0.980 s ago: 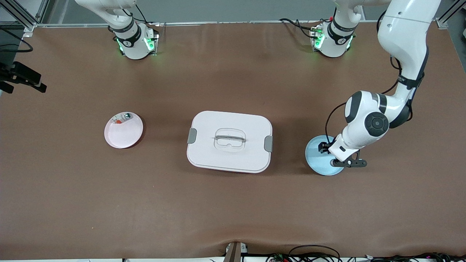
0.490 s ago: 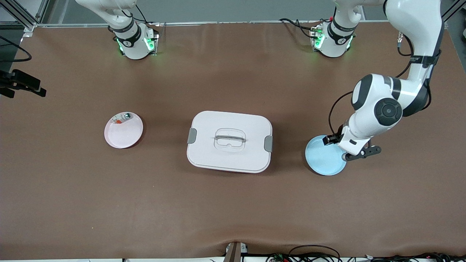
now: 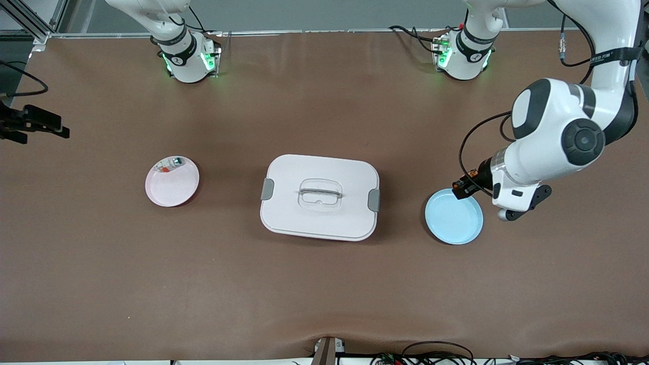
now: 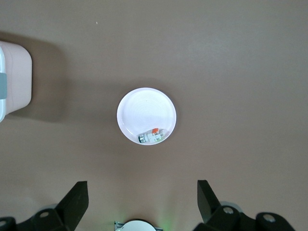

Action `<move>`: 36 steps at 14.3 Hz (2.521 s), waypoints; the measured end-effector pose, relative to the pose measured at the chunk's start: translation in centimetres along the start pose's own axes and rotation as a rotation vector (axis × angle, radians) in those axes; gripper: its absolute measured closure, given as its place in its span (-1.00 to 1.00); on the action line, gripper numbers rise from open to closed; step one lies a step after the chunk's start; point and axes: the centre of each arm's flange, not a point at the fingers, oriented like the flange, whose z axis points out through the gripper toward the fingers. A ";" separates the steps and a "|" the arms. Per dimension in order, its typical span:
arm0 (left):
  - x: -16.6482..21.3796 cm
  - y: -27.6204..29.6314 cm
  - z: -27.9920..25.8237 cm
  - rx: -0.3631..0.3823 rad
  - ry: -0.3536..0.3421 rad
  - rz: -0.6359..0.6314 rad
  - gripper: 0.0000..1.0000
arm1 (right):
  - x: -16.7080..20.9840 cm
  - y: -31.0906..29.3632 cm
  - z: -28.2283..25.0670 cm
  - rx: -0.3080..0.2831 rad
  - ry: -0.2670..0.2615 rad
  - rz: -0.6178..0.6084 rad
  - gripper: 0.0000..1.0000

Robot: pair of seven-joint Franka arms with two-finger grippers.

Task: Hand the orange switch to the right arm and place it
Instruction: 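Lift the switch with the left gripper and carry it over the box, then hold the switch with the left gripper while the right gripper approaches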

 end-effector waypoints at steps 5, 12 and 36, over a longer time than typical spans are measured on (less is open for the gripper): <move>-2.6 1.3 -6.2 -0.194 -0.070 -0.210 -0.44 | 2.1 0.2 3.3 0.010 -0.061 -0.004 -1.00; -6.8 6.6 -9.8 -0.378 -0.148 -0.559 -0.44 | 3.4 3.4 5.8 0.020 -0.083 0.043 -1.00; -27.3 23.1 1.1 -0.363 -0.328 -0.887 -0.44 | -0.7 -28.7 8.0 0.680 0.227 0.173 -1.00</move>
